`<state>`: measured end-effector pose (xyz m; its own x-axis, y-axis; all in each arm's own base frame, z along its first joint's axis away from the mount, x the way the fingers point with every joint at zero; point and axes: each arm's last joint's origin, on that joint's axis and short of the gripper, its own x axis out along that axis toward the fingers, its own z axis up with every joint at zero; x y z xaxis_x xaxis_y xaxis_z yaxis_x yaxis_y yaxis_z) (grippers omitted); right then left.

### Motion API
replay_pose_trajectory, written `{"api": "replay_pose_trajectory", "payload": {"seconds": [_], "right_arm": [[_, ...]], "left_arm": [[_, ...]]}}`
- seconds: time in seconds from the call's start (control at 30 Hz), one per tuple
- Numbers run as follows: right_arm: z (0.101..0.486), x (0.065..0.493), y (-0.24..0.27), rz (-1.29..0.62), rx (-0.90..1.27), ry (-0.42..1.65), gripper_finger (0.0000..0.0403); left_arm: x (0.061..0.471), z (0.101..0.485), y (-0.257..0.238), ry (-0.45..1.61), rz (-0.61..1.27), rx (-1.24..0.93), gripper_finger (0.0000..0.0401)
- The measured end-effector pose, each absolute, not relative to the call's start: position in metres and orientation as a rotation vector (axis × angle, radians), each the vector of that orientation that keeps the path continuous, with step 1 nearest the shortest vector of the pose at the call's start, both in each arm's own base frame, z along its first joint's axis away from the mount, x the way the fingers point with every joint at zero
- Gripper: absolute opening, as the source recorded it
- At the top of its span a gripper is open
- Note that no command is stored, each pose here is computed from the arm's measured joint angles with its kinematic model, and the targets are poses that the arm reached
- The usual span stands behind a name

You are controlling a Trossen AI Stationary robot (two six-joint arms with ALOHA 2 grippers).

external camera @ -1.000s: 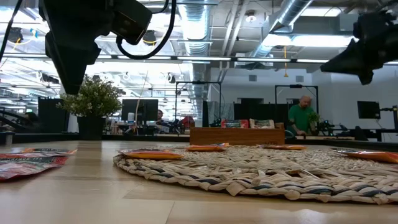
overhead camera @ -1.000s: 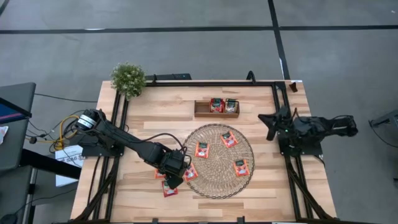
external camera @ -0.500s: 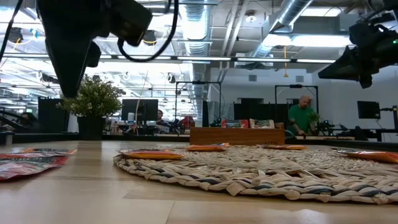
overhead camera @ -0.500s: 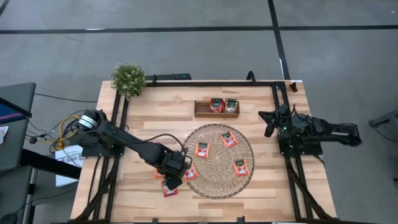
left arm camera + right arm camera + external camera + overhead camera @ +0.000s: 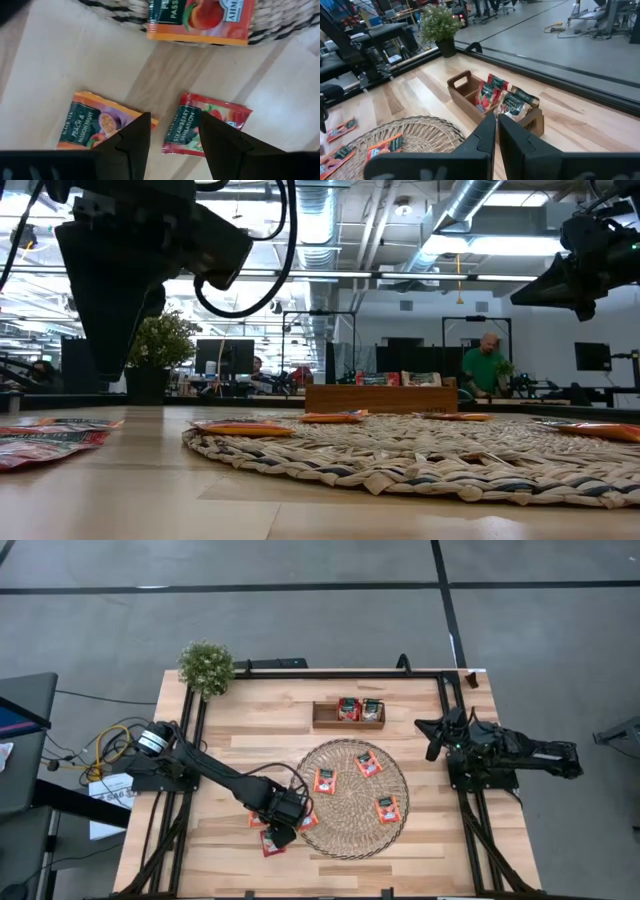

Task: Pick & Place Tea
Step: Put the red tea bag into the middle section of the wooden organizer

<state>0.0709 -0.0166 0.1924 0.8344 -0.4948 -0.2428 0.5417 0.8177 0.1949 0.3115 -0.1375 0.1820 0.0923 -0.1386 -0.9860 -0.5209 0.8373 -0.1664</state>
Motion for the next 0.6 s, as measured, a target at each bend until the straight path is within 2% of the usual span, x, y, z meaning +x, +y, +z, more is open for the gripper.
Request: {"api": "replay_pose_trajectory", "payload": {"seconds": [0.27, 0.6], "right_arm": [[0.1924, 0.0709, -0.0166, -0.556, 0.262, 0.185, 0.0012], [0.1924, 0.0709, -0.0166, -0.553, 0.263, 0.185, 0.0012]], "left_arm": [[0.3168, 0.1829, -0.1399, 1.429, 0.223, -0.529, 0.0159], [0.3157, 0.1828, -0.1409, 1.459, 0.195, -0.549, 0.0188]]}}
